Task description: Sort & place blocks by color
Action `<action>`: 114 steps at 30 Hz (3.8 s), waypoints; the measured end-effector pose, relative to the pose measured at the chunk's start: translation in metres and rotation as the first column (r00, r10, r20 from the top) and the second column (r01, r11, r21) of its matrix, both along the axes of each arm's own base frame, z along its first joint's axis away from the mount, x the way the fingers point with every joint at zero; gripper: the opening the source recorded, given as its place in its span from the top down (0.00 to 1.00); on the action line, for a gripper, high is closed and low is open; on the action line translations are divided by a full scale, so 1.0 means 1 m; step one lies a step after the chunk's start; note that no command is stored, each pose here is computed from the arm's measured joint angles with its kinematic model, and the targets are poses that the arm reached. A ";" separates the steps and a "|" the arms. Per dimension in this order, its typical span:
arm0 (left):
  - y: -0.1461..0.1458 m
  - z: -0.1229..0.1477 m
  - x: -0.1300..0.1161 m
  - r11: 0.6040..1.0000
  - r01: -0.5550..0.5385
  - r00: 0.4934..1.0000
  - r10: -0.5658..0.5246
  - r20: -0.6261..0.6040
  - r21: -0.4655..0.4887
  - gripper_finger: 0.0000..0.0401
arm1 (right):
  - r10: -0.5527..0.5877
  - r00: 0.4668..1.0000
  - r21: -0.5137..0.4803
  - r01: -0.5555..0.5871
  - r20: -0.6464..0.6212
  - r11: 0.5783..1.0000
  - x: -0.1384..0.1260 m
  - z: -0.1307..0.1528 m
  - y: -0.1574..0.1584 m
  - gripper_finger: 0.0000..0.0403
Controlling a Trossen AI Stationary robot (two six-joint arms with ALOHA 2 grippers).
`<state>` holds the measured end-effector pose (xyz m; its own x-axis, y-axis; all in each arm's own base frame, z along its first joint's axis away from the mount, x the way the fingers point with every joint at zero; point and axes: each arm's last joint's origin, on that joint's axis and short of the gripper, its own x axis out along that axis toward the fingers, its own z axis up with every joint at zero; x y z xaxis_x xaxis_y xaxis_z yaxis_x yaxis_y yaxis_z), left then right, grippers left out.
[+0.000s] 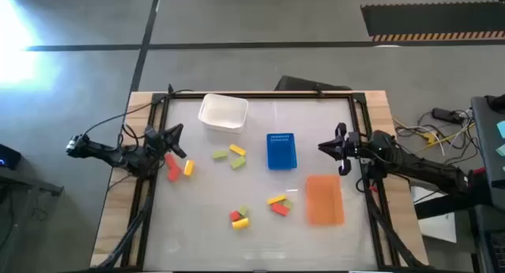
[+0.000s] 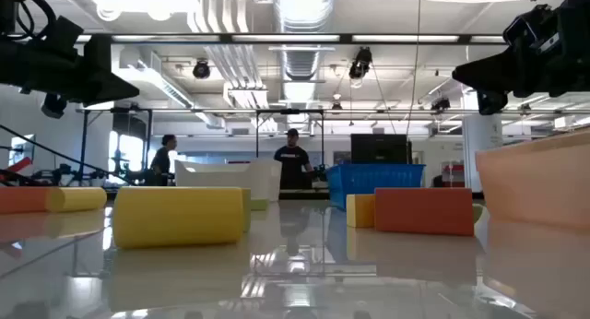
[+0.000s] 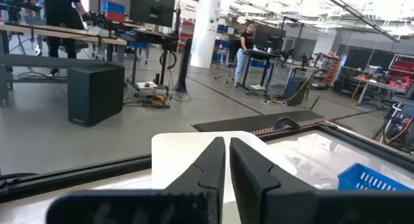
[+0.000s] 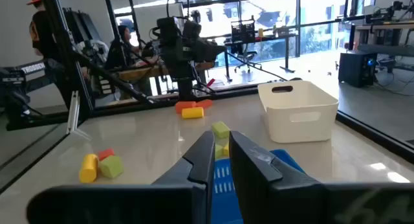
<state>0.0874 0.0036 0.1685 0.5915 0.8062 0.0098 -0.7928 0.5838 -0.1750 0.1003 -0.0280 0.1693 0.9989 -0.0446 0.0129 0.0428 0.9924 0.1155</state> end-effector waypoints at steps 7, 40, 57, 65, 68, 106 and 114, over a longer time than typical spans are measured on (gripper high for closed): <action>0.000 0.000 0.000 1.000 0.000 1.000 0.000 0.000 0.000 0.98 | 0.000 1.000 0.000 0.000 0.000 1.000 0.000 0.000 0.000 0.91; 0.000 0.000 0.000 1.000 0.000 1.000 0.000 0.000 0.000 0.98 | 0.000 1.000 0.000 0.000 0.001 1.000 0.000 0.000 0.000 0.91; 0.000 0.000 0.000 1.000 0.000 1.000 0.000 0.000 0.000 0.98 | 0.000 1.000 0.000 0.000 0.000 1.000 0.000 0.000 0.000 0.91; 0.000 0.000 0.000 1.000 0.000 1.000 0.000 0.000 0.000 0.98 | 0.000 1.000 0.000 0.000 0.000 1.000 0.000 0.000 0.000 0.91; 0.000 0.000 0.000 1.000 0.000 1.000 0.000 0.000 0.000 0.98 | 0.000 1.000 0.000 0.000 0.000 1.000 0.000 0.000 0.000 0.91; 0.000 0.000 0.000 0.980 0.032 0.963 0.022 0.268 -0.195 0.98 | 0.003 0.999 0.101 -0.008 0.051 0.995 0.000 0.005 0.000 0.91; 0.000 0.000 0.000 0.976 0.038 0.956 0.027 0.292 -0.213 0.98 | 0.011 0.979 0.204 -0.054 0.205 0.978 -0.002 0.019 0.001 0.91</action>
<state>0.0874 0.0035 0.1685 0.5931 0.8051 0.0103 -0.6851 0.5113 -0.5188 0.0982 -0.0270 0.1888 0.9776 -0.0352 0.2077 -0.0343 0.9462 0.3218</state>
